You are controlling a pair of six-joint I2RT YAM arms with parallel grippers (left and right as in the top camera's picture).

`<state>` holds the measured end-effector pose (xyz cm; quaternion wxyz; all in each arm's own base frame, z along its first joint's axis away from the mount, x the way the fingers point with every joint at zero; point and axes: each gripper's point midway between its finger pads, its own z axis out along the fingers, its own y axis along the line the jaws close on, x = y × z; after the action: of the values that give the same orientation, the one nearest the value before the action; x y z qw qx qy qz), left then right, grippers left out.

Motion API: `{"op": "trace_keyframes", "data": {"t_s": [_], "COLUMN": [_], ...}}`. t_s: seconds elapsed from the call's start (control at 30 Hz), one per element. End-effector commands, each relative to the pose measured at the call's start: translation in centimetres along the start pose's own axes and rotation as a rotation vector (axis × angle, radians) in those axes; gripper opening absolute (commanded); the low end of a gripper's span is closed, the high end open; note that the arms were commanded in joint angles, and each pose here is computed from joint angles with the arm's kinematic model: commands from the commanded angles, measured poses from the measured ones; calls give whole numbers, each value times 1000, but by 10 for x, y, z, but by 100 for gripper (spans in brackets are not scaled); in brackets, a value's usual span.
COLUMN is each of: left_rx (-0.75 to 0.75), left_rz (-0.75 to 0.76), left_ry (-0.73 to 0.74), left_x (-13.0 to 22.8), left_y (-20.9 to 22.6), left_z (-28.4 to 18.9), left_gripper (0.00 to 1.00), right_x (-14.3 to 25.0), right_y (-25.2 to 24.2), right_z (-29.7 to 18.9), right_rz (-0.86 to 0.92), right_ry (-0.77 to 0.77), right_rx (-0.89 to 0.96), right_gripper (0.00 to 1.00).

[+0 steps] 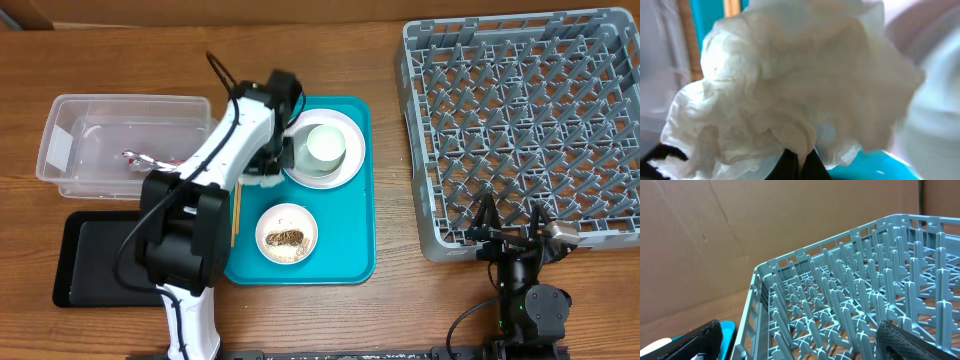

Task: Sort waste into correct bins and load items into the dishwasher
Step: 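Grasp the crumpled white tissue with the left gripper, then carry the tissue to the clear bin and release it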

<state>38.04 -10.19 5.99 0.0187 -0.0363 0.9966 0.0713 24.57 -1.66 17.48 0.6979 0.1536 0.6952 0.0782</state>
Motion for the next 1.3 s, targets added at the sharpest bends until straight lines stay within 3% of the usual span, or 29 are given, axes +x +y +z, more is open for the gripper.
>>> {"op": "trace_keyframes", "data": {"t_s": [0.0,0.23,0.43,0.77,1.13,1.2,1.27], "left_rx": [60,96,128,101,75,74,74], "left_rz": [2,-66,-193,-442,-576,-584,-598], "left_ry": [-124,-230,-244,-199,-166,-164,-163], "left_x": [-22,-38,-43,-43,-36,-35,-35], "left_y": [1,25,67,162,208,212,214], "left_z": [-55,-101,-112,-97,-75,-74,-74], "left_gripper": [4,4,4,4,4,19,57], "right_x": [0,0,0,0,0,0,0], "right_y": [-3,-3,-3,-3,-3,-3,-3], "right_z": [0,0,0,0,0,0,0], "right_rz": [-6,-6,-6,-6,-6,-6,-6], "right_ry": [-10,-10,-10,-10,-10,-10,-10], "right_rx": [10,10,10,11,10,10,10], "right_gripper": [100,100,100,100,100,100,100]}}
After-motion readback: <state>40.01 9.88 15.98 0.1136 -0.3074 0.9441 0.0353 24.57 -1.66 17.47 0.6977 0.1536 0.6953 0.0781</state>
